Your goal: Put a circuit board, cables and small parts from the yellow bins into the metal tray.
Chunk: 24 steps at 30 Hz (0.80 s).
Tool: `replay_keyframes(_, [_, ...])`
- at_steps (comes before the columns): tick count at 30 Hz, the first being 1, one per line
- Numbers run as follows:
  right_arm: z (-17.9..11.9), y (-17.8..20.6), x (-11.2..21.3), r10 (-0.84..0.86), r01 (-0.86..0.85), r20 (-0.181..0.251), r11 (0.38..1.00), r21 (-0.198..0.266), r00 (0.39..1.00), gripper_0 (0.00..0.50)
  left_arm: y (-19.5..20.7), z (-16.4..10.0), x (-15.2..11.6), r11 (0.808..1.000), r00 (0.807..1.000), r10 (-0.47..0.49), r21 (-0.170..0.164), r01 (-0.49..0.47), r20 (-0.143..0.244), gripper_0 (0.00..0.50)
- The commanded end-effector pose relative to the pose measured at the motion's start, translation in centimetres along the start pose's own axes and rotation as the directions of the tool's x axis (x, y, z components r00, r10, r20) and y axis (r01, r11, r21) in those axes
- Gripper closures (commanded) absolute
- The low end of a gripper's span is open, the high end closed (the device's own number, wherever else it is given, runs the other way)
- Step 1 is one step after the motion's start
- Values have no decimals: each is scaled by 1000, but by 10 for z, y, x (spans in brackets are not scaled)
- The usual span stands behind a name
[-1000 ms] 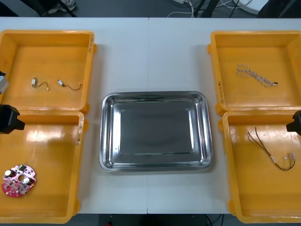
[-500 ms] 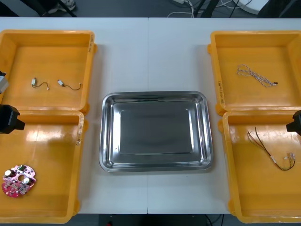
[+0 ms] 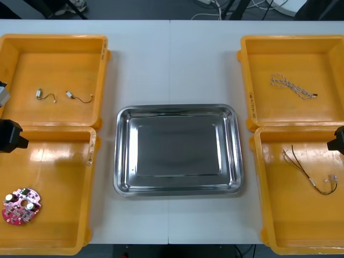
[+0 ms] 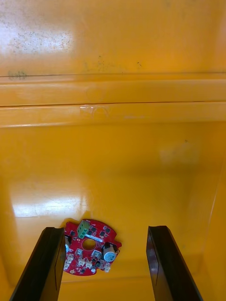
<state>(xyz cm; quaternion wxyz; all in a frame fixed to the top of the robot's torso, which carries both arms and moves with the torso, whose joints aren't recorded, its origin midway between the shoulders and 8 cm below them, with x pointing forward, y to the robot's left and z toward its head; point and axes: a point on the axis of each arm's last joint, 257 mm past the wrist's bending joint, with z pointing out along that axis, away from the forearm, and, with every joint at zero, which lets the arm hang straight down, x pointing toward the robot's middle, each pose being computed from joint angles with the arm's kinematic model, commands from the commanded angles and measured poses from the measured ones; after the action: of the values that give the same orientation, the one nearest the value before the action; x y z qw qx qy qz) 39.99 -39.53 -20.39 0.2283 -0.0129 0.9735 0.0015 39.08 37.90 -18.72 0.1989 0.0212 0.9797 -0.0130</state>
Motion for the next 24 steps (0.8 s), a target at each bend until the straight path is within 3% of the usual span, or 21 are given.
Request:
replay_keyframes(1, [-5, 1, 1, -48, 48, 8, 999, 14, 999, 0, 13, -26, -25, 996, 994, 83, -49, -80, 74, 0])
replay_keyframes(24, [-5, 1, 1, -48, 48, 8, 999, 14, 999, 0, 13, -26, -25, 996, 994, 83, -49, -80, 74, 0])
